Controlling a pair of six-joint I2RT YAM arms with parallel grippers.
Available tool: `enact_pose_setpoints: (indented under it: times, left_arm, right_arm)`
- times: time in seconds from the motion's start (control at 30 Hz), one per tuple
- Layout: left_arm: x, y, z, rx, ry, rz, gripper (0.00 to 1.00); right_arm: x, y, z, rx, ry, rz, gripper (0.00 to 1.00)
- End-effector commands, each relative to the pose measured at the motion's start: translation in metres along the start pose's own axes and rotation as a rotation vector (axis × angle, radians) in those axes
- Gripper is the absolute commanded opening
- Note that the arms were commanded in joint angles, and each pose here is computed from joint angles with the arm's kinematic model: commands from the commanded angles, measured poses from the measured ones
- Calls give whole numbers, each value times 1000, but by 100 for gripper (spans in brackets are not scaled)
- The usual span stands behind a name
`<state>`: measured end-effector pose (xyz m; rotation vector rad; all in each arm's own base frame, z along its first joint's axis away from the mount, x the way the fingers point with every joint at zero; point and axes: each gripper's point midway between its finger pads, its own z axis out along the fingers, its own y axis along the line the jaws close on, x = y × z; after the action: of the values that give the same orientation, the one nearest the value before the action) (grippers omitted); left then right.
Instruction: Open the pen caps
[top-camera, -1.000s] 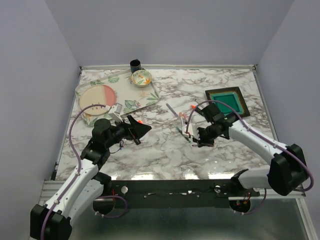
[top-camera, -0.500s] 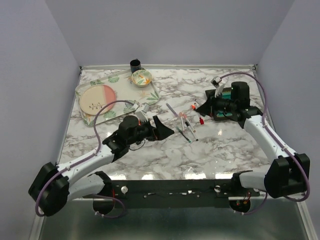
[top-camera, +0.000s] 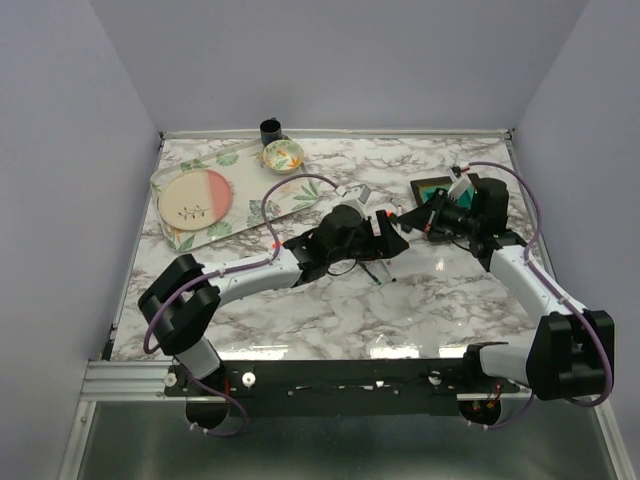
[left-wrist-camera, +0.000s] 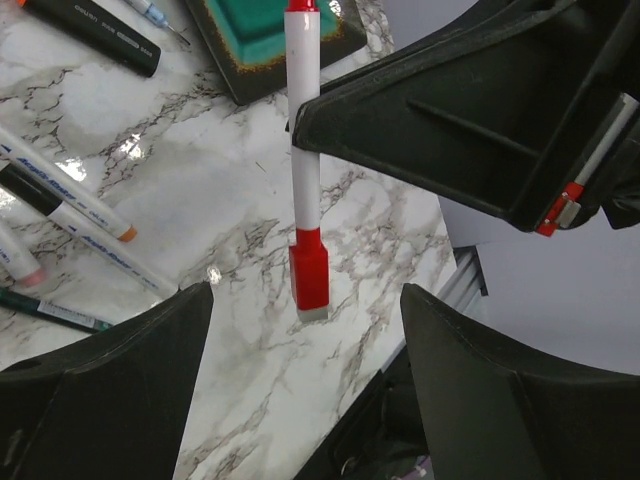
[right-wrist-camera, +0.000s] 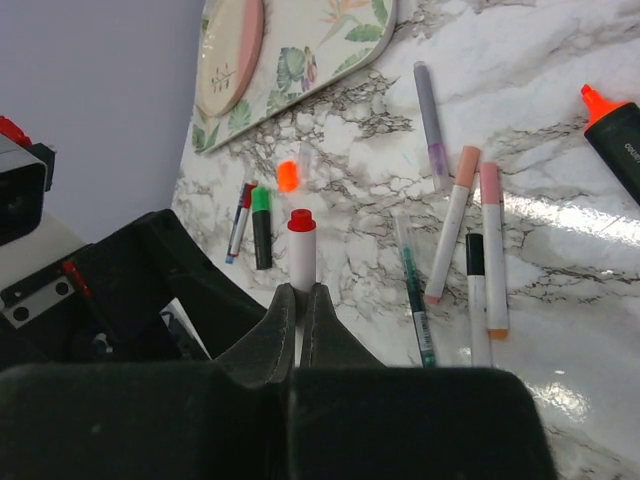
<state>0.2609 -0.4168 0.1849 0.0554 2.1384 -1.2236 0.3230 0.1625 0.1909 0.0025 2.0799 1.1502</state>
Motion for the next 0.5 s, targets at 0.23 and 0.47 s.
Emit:
enact_pose_setpoints:
  times: [0.23, 0.47]
  left_arm:
    - [0, 30, 28, -238, -20, 83, 52]
    - [3, 38, 30, -242, -18, 131, 0]
  right_arm:
    - [-4, 8, 1, -40, -18, 49, 0]
    - [-5, 7, 0, -32, -31, 58, 0]
